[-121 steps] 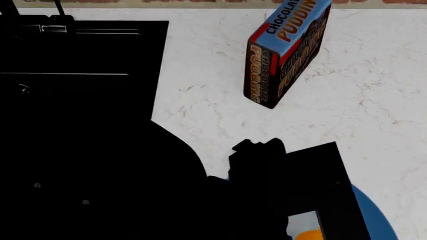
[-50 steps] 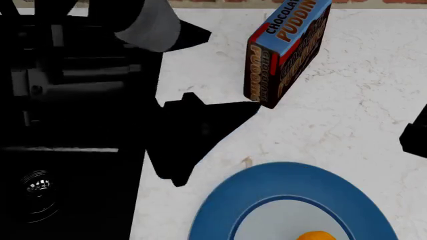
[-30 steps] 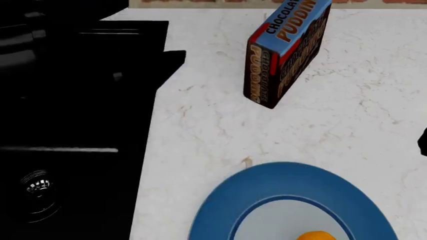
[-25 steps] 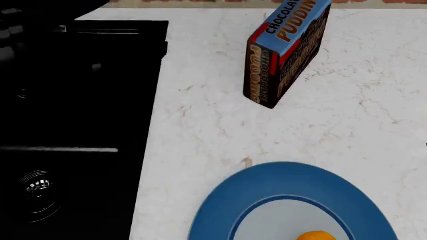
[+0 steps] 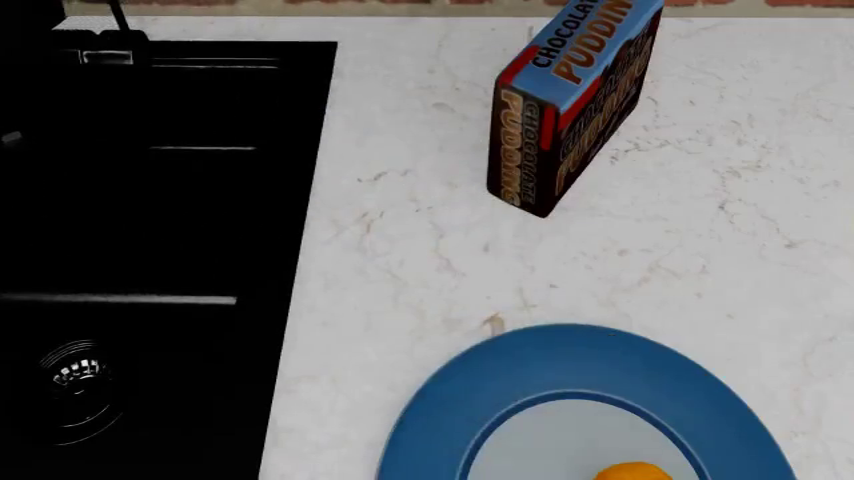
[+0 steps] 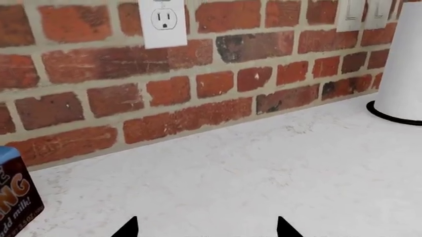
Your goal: Pick the tangerine from the sink and place it on the plate located on the counter
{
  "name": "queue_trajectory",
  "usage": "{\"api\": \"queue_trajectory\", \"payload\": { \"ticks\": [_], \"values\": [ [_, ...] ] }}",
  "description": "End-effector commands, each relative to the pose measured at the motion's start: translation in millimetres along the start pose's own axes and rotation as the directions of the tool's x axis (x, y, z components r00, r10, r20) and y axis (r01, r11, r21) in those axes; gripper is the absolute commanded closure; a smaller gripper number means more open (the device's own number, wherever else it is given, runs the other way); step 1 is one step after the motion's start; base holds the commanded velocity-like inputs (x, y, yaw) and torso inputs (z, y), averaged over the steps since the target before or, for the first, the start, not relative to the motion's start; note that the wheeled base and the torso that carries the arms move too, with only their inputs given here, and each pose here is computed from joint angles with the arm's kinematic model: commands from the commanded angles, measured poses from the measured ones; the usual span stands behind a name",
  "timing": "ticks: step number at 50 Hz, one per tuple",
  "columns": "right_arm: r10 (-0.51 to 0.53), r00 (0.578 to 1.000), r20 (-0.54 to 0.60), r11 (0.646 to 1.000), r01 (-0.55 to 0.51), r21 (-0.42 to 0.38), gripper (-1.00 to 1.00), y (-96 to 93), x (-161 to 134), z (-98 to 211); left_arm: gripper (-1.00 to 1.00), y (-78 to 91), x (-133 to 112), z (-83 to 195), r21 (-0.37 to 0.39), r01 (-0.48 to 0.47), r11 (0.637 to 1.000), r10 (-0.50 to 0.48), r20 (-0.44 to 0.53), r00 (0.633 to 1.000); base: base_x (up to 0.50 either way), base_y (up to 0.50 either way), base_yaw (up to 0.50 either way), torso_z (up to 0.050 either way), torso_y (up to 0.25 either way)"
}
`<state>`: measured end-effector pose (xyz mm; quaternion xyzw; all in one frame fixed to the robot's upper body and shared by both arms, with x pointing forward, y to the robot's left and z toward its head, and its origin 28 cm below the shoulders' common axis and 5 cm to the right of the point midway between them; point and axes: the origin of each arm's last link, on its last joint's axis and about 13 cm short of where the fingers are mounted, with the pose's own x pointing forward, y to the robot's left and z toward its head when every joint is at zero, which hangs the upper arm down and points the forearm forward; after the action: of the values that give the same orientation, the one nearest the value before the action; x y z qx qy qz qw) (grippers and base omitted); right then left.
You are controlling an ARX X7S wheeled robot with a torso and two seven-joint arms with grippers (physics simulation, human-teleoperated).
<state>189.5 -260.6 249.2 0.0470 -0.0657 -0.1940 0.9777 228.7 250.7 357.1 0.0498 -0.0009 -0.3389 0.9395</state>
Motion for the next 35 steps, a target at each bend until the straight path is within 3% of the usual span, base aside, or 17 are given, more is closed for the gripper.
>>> {"api": "queue_trajectory", "payload": {
  "ticks": [1,35],
  "values": [
    [-0.027,1.0,0.006,1.0,0.027,-0.012,-1.0,-11.3,-11,2,-1.0,1.7,-16,-13,-0.009,-0.03,1.0,0.03,0.002,1.0,0.0,0.0,0.0,0.0,0.0],
    [-0.148,0.989,0.015,0.989,0.148,-0.005,-1.0,-59.8,-67,2,-1.0,-10.1,-59,-36,-0.006,-0.07,0.998,0.07,-0.006,0.998,0.0,0.0,0.0,0.0,0.0]
  ]
}}
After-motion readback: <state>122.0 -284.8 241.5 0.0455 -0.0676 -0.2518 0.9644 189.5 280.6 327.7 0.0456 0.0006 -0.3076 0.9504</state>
